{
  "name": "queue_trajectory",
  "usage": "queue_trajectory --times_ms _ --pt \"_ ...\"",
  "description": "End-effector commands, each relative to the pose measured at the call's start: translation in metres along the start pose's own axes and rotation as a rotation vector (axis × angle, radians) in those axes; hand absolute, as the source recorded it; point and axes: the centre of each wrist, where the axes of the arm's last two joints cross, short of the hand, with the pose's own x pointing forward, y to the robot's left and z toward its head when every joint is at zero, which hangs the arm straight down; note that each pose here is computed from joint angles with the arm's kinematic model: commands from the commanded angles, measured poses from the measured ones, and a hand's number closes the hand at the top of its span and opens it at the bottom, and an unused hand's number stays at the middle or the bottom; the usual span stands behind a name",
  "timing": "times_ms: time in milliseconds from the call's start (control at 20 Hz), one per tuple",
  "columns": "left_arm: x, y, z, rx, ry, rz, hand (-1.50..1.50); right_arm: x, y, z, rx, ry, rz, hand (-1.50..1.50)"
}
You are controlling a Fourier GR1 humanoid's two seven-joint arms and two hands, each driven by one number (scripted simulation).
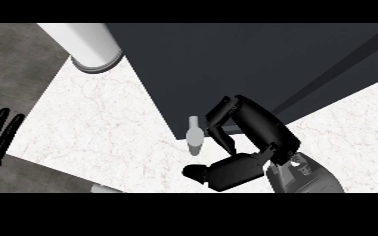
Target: Pick up the bottled water, place it into the cabinet and close the cabinet
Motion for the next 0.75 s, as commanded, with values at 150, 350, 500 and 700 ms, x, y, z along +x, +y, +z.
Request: queue_trajectory --times_ms 150,350,500,700 --pt "0.001 0.005 0.005 0.009 -0.002 0.009 -1.50 0.021 -0.028 -0.067 -0.229 0.040 -0.057 1.50" --pt "0.001 0.005 0.004 0.004 -0.011 0.016 -1.50 0.035 -0.044 -0.096 -0.334 0.037 -0.133 -1.50" --pt "-0.001 0.010 0.008 0.025 -0.011 0.015 -1.50 0.037 -0.046 -0.105 -0.373 0.053 -0.210 -1.50" --pt "0.000 0.009 0.010 0.023 -0.015 0.023 -1.50 0.032 -0.044 -0.116 -0.377 0.063 -0.223 -1.50"
